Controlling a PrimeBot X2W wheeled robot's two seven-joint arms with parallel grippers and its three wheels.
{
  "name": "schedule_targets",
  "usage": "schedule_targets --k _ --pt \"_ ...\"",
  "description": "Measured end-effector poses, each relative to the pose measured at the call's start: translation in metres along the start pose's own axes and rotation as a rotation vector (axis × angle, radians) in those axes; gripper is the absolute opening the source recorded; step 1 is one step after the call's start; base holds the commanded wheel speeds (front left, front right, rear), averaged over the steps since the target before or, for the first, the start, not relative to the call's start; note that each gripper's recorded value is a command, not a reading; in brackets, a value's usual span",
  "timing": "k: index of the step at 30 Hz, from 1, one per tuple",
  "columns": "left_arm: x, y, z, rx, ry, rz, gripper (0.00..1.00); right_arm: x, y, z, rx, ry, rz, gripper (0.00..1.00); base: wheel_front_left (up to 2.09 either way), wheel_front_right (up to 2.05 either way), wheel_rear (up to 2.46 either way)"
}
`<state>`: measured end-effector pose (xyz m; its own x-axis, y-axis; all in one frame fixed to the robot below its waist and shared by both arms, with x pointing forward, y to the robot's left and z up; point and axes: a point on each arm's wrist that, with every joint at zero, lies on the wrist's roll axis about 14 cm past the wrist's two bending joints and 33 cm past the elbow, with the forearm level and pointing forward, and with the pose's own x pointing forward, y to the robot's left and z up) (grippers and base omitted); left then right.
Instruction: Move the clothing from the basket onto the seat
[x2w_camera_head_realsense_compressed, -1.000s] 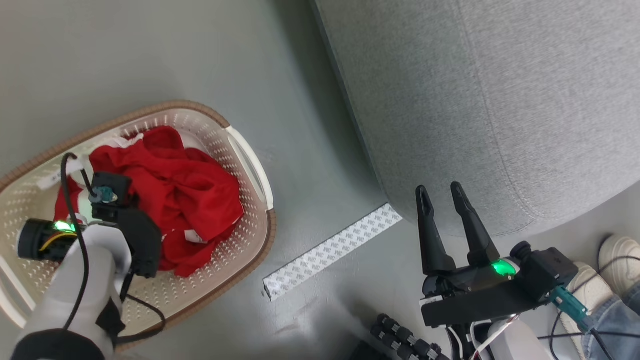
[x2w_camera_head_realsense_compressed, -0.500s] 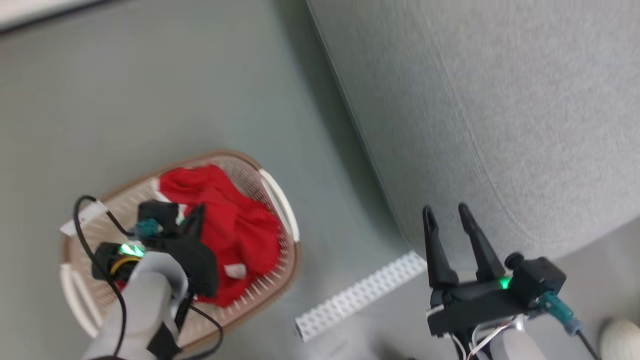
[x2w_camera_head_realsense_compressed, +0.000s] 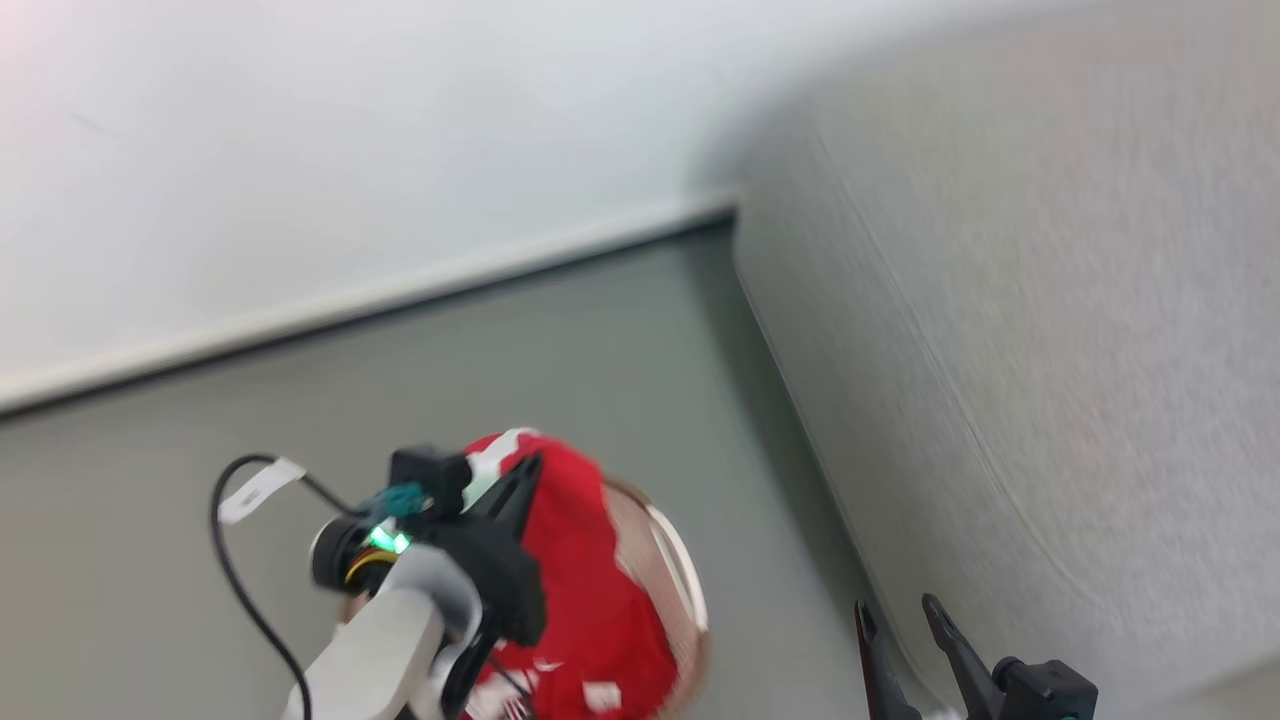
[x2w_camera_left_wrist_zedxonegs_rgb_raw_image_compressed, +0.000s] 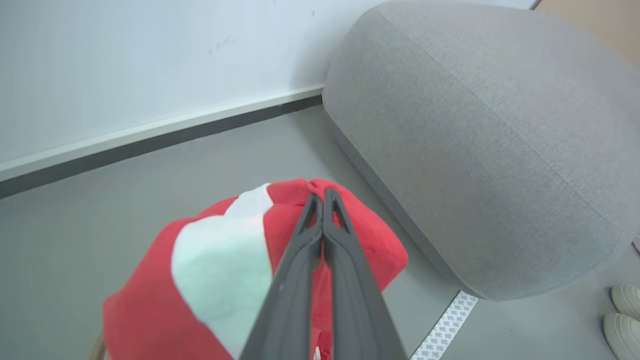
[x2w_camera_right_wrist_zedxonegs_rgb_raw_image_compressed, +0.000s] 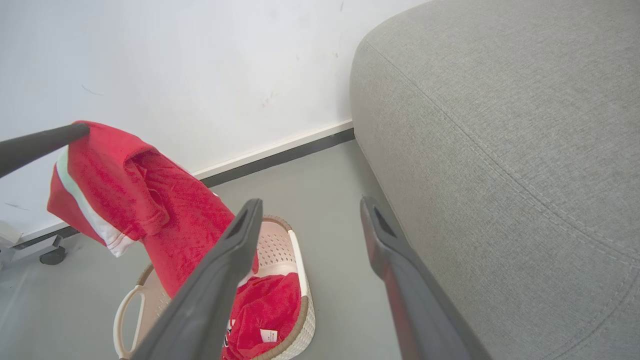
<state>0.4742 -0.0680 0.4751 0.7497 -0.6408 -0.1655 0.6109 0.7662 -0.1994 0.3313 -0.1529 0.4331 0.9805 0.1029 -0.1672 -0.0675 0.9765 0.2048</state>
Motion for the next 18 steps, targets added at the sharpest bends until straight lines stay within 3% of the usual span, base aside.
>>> schedule_targets --k 6,18 --pt "-0.026 -0.016 0.085 0.095 -0.169 0.021 0.0 -0.004 0.026 0.033 -0.01 -0.109 0.087 1.0 0.0 0.0 0.0" --pt "-0.077 -0.046 0.171 0.203 -0.364 0.01 0.0 -0.005 0.07 0.066 -0.063 -0.2 0.231 1.0 0.0 0.0 0.0"
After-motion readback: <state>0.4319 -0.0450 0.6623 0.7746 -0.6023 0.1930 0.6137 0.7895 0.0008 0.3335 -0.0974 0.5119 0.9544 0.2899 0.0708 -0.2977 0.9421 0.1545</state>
